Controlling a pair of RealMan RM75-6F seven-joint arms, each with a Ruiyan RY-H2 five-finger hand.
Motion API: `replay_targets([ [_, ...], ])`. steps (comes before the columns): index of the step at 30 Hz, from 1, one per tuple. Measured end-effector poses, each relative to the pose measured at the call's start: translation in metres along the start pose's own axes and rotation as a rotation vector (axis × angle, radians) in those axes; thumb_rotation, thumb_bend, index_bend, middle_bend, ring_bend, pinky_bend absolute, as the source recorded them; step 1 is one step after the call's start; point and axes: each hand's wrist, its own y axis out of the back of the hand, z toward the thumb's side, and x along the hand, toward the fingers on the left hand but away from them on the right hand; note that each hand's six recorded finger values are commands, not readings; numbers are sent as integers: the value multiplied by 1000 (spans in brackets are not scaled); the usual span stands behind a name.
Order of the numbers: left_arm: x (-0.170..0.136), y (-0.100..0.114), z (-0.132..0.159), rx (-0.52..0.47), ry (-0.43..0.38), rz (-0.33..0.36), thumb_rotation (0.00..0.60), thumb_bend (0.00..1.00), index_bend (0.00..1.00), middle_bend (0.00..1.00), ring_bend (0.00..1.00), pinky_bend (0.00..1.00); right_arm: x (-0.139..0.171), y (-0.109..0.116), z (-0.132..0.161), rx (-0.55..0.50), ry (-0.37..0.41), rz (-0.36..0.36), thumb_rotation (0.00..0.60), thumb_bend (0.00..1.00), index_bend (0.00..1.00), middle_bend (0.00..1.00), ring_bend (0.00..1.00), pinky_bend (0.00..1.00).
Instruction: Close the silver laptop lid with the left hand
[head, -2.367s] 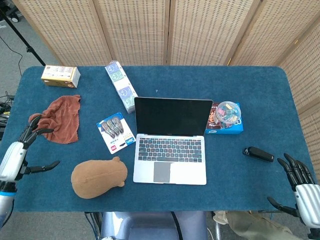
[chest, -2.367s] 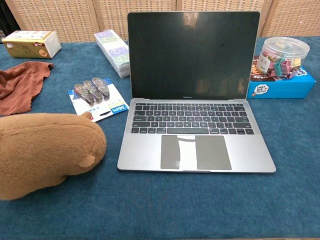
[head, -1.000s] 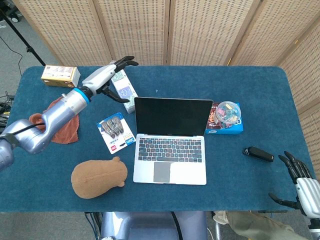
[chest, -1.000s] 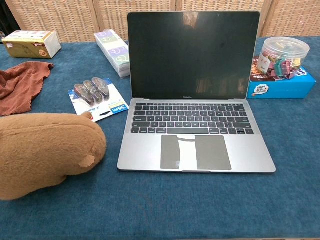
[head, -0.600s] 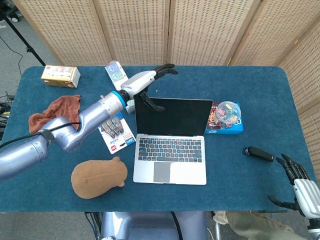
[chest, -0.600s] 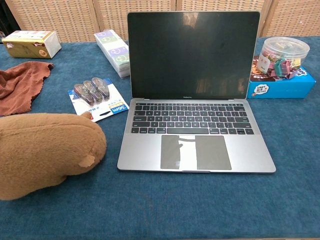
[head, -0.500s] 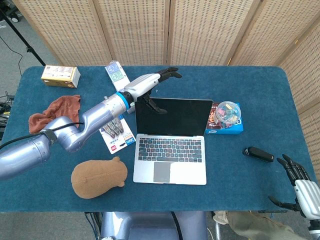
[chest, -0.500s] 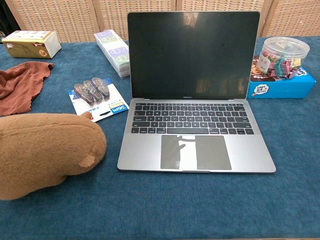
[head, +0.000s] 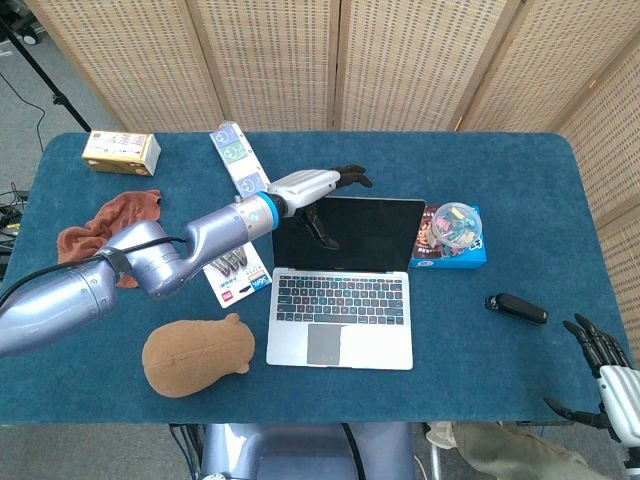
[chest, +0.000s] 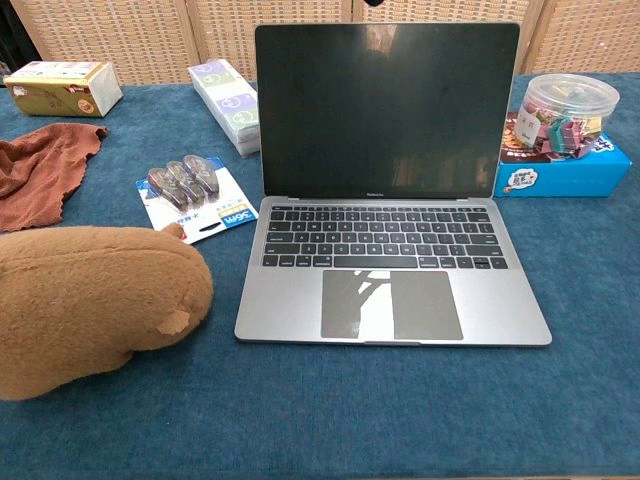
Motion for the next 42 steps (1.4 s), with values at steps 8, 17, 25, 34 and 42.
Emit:
replay_targets([
  [8, 5, -3, -10, 10, 44, -19, 600, 92, 162, 7, 8, 84, -1, 0, -4, -1, -10, 3, 600, 182, 0, 0, 0, 46],
  [17, 8, -13, -20, -5, 69, -39, 600, 92, 165, 10, 9, 84, -1, -1, -2, 1, -4, 4, 600, 183, 0, 0, 0, 46],
  [25, 10, -20, -24, -3, 80, -59, 600, 93, 168, 11, 12, 84, -1, -1, -3, 0, -8, 6, 600, 183, 0, 0, 0, 46],
  [34, 13, -24, -29, -6, 91, -82, 600, 93, 181, 14, 16, 84, -2, -3, -2, 1, -6, 13, 600, 182, 0, 0, 0, 46],
  [42, 10, -26, -22, -11, 70, -116, 600, 94, 183, 15, 18, 84, -3, -5, -1, 7, -3, 22, 600, 183, 0, 0, 0, 46],
])
